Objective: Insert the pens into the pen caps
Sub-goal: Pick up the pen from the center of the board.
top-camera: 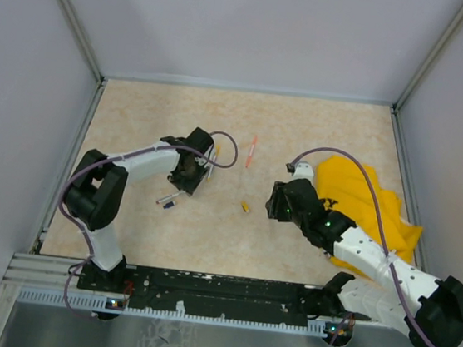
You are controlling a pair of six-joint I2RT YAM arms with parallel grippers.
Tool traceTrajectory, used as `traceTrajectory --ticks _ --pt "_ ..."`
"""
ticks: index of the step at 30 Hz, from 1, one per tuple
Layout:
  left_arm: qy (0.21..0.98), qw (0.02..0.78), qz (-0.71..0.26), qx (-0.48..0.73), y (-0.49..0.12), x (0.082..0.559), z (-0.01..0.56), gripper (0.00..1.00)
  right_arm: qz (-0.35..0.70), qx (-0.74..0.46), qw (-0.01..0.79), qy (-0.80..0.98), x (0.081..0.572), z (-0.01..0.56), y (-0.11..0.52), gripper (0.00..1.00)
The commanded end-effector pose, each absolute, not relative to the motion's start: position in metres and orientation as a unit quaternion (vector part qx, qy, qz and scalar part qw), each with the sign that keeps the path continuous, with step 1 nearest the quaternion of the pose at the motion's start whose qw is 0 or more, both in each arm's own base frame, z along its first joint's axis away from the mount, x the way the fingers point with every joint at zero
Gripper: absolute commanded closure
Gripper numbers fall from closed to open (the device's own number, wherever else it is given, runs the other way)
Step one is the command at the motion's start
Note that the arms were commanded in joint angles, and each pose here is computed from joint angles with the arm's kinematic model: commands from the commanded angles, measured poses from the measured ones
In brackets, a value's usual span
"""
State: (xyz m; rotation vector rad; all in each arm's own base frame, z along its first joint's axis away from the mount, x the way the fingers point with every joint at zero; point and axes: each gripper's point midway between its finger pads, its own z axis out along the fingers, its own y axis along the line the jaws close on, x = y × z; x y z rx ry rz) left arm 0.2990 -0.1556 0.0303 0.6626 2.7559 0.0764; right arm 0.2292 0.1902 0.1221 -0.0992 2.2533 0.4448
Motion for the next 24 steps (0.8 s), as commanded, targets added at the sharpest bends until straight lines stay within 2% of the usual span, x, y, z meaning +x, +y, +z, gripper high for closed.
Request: traceTrajectory --ticks 1,6,16,24 --pt "0.962 0.135 0.043 0.234 -0.148 0.297 0.021 0.55 0.194 -0.04 0.435 0.878 0.242 0.146 0.199 0.6" --pt "0.961 0.131 0.06 0.234 -0.141 0.297 0.016 0.56 0.193 -0.04 0.434 0.879 0.242 0.145 0.198 0.6" --pt "0.96 0.124 0.077 0.237 -0.131 0.293 0.007 0.69 0.193 -0.04 0.432 0.88 0.242 0.145 0.199 0.6" --pt "0.957 0.134 0.063 0.248 -0.135 0.295 0.005 0.74 0.196 -0.041 0.429 0.881 0.242 0.144 0.201 0.6"
